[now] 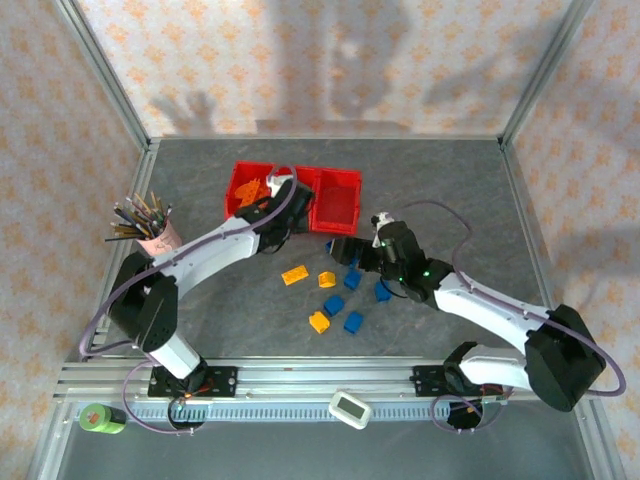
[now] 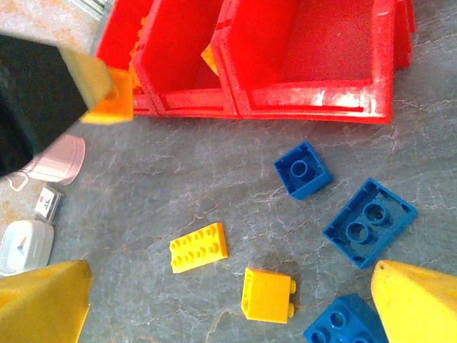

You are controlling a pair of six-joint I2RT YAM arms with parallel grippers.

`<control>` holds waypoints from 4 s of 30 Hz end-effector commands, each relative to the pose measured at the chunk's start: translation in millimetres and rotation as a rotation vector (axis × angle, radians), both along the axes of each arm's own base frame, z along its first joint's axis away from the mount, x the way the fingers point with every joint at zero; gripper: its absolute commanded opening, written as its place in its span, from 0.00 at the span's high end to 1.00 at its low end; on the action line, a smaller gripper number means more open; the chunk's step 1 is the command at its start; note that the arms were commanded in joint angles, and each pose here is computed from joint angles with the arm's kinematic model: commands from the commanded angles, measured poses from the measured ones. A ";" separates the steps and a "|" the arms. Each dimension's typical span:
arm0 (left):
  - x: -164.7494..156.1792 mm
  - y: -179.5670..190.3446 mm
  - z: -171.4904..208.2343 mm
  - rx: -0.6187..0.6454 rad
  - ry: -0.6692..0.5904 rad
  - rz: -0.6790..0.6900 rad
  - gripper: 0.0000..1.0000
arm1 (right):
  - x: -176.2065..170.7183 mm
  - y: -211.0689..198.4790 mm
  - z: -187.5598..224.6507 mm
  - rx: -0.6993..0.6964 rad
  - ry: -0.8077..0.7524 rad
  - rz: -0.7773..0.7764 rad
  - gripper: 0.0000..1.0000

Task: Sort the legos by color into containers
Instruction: Place the lego in the container, then move the lego to the center of the table, then pick up the lego from the center of the table.

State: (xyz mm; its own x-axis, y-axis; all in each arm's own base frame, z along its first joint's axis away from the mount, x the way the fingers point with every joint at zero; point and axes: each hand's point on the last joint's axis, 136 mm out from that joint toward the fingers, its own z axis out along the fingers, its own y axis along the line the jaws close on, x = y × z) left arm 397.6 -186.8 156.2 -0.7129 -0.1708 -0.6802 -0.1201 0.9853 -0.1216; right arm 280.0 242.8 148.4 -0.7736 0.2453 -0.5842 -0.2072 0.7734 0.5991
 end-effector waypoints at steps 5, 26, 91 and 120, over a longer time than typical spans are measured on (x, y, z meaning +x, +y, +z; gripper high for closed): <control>64.2 6.9 -7.5 0.016 -0.022 0.050 0.60 | 10.7 -0.5 11.3 0.019 -0.024 -0.035 0.00; 78.2 4.9 -2.0 -0.077 0.009 0.028 0.39 | 9.2 -4.4 0.0 0.009 -0.003 -0.027 0.00; -113.0 -100.9 -148.0 -0.130 0.338 -0.148 0.40 | -40.4 -44.1 -53.1 -0.048 0.136 -0.005 0.00; -120.4 -92.7 -151.8 -0.090 0.359 -0.137 0.44 | -36.4 -40.8 -50.2 -0.045 0.132 -0.002 0.00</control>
